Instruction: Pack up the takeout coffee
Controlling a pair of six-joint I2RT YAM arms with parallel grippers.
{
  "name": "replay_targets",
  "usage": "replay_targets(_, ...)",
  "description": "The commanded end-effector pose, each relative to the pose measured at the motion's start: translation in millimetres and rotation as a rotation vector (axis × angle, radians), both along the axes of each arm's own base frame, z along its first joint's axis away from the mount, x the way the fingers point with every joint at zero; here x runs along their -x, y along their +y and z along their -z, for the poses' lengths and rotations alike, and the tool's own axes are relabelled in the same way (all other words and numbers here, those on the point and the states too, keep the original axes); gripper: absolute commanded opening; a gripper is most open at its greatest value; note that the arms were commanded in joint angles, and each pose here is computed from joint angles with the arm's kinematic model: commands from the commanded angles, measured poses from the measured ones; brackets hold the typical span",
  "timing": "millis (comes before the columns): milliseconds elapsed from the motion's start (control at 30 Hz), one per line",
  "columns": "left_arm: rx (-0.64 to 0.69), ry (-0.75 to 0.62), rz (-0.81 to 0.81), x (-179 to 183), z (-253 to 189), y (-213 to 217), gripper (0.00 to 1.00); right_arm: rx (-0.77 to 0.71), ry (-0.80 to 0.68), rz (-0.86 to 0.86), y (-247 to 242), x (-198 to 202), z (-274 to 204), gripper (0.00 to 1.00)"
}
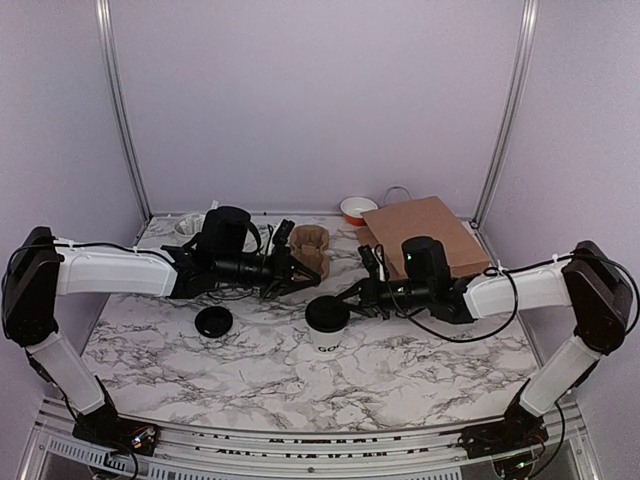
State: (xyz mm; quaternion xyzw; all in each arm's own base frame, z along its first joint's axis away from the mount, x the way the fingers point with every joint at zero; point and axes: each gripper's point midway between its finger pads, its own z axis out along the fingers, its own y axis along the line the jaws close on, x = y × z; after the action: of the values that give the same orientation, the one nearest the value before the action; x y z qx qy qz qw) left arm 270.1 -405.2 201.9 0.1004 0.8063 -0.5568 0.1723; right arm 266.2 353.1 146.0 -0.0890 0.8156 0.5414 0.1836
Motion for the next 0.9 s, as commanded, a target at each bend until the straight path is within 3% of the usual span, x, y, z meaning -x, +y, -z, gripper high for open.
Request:
replay_targets(0, 0.020, -0.056, 0.000, 1, -23, 2, 0.00, 0.015, -0.078, 0.011, 0, -7, -34, 0.00)
replay_targets(100, 0.031, -0.086, -0.008, 2, -33, 5, 0.00, 0.034, -0.138, 0.015, 1, -10, -53, 0.05)
replay_targets(167, 0.034, -0.112, -0.025, 1, -41, 9, 0.04, 0.090, -0.190, 0.027, 0, -12, -60, 0.16)
replay_targets(300, -0.026, -0.177, -0.112, -7, -47, 25, 0.18, 0.224, -0.289, 0.055, -2, -13, -70, 0.63)
replay_targets(400, -0.097, -0.230, -0.198, -16, -49, 42, 0.45, 0.325, -0.357, 0.072, 0, -11, -75, 0.79)
replay_targets(533, -0.191, -0.258, -0.293, -21, -48, 67, 0.77, 0.512, -0.416, 0.070, 4, -2, -63, 0.89)
replay_targets(633, -0.244, -0.285, -0.364, -25, -48, 85, 0.90, 0.642, -0.457, 0.076, 2, 0, -55, 0.91)
replay_targets(767, -0.297, -0.306, -0.447, -27, -45, 107, 0.99, 0.746, -0.460, 0.063, 0, 4, -42, 0.91)
replay_targets(867, -0.312, -0.314, -0.462, -26, -42, 114, 0.99, 0.787, -0.447, 0.040, 1, 7, -30, 0.92)
